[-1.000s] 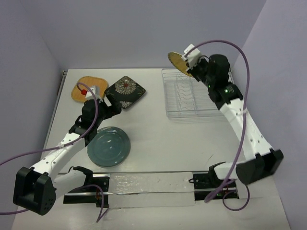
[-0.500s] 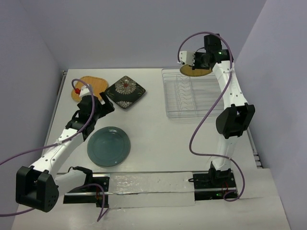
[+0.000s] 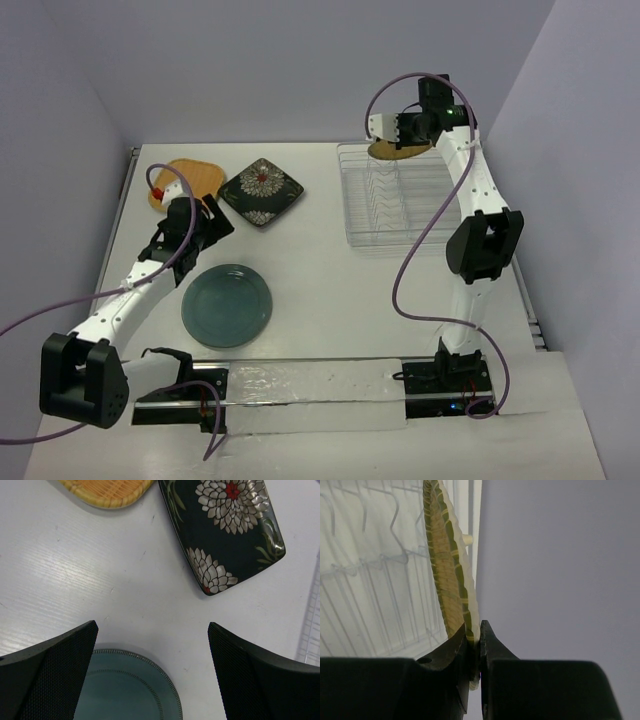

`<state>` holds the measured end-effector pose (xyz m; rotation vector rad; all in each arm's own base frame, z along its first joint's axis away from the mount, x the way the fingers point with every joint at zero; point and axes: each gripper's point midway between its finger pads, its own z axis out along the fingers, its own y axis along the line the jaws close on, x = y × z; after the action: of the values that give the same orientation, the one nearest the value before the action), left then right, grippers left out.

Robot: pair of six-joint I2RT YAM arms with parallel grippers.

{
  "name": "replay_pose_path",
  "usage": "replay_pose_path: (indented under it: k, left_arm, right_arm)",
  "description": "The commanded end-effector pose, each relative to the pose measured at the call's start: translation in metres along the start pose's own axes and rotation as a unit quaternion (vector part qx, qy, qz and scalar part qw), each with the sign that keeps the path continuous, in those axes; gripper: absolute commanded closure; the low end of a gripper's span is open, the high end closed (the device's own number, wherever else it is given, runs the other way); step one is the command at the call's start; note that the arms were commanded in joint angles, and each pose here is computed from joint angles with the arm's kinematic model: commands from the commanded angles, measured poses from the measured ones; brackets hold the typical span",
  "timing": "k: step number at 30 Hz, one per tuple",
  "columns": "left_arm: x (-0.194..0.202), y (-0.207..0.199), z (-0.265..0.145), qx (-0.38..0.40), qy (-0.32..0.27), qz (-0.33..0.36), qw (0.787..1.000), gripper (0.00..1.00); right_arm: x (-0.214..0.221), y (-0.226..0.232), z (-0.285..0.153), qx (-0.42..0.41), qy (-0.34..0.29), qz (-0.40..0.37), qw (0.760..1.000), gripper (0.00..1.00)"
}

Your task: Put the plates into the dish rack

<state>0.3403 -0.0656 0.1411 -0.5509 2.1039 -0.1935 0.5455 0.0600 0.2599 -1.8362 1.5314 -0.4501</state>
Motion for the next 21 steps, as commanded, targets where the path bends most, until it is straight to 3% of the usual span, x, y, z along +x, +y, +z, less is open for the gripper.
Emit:
replay_pose_path:
  k: [1,17,21]
  left_arm:
    - [-0.027,-0.010,-0.006,0.030,-0.048,-0.028,0.998,0.01]
    - [-0.052,-0.021,0.003,0.049,-0.067,-0.020,0.996,0.01]
    - [-0.056,-0.023,0.006,0.049,-0.066,-0.018,0.996,0.01]
  right_arm:
    - [-0.020,-0.030,0.011,0.057,-0.027,-0.019,0.998,1.00]
    - [-0.023,0.012,0.060,-0.009,-0.027,-0.027,0.999,1.00]
    - [-0.021,0.005,0.052,0.001,-0.019,-0.020,1.000,1.00]
